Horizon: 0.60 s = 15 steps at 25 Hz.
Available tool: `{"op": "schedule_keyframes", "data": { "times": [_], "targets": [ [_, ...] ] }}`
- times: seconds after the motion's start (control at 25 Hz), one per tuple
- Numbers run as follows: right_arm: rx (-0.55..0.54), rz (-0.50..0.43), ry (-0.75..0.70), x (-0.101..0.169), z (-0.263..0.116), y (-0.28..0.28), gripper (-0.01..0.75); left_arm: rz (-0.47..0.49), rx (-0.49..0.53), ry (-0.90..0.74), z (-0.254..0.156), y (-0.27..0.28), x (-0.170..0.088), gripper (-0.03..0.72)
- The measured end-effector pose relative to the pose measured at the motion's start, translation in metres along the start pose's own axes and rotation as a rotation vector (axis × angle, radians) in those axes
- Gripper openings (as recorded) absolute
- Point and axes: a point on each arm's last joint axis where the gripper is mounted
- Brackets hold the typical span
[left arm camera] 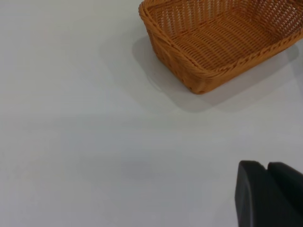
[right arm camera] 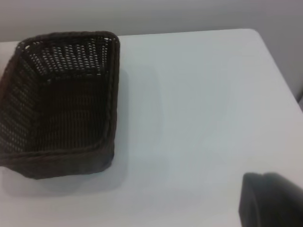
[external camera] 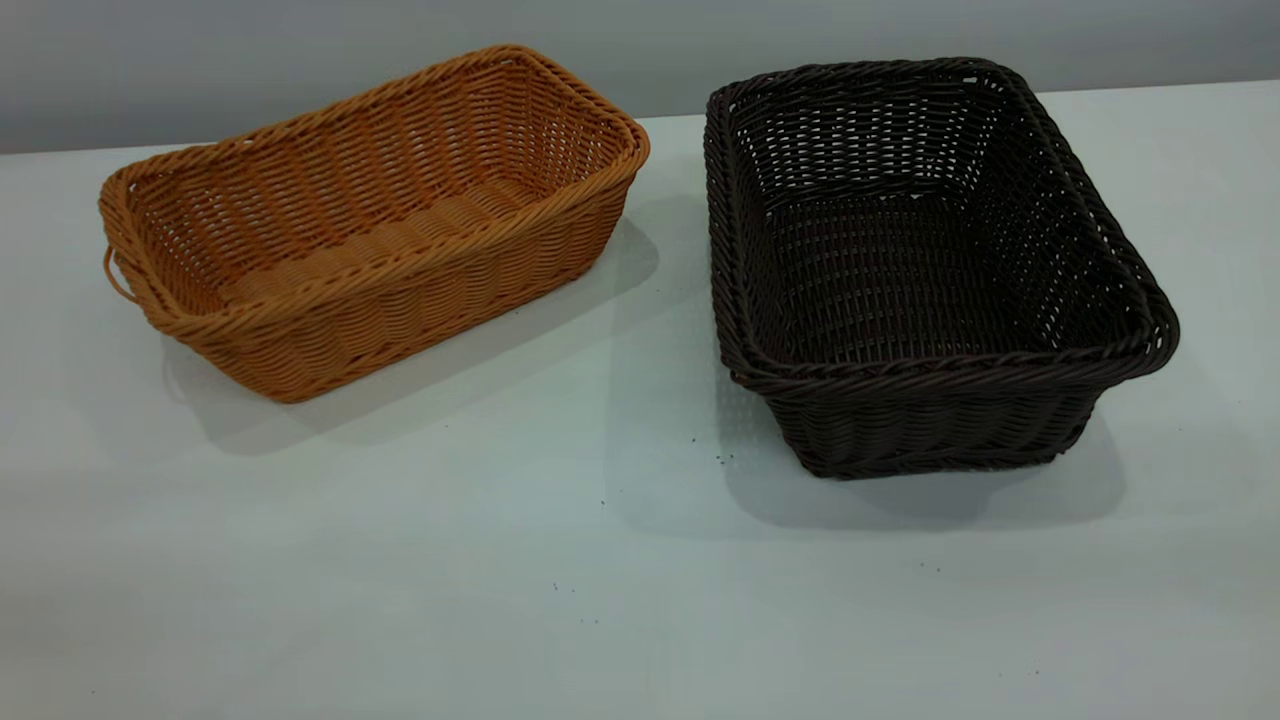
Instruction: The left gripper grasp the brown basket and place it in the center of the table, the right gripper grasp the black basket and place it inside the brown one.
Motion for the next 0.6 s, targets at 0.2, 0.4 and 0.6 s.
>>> {"op": "schedule_keyframes", "data": {
  "times": [0.2, 0.4, 0.6],
  "targets": [
    [0.000, 0.009, -0.008, 0.0008, 0.0000, -0.0002, -0.001, 0.000, 0.000, 0.002, -0.0001, -0.0003, 0.0000, 0.059],
    [-0.013, 0.076, -0.050, 0.0068, 0.0013, 0.0002, -0.001, 0.000, -0.001, 0.001, 0.0000, -0.0003, 0.0000, 0.059],
    [-0.015, 0.077, -0.052, 0.0070, 0.0015, 0.0002, -0.001, 0.000, -0.001, 0.001, 0.0000, -0.0003, 0.0000, 0.059]
  ]
}}
Point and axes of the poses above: a point on each arm's last joint axis where the gripper is mounted, y pointing back along that axis away from the gripper, x along the wrist's bending axis when the last joint is at zero, z = x × y, and after that the axes turned 5 degrees about -y, right-handed
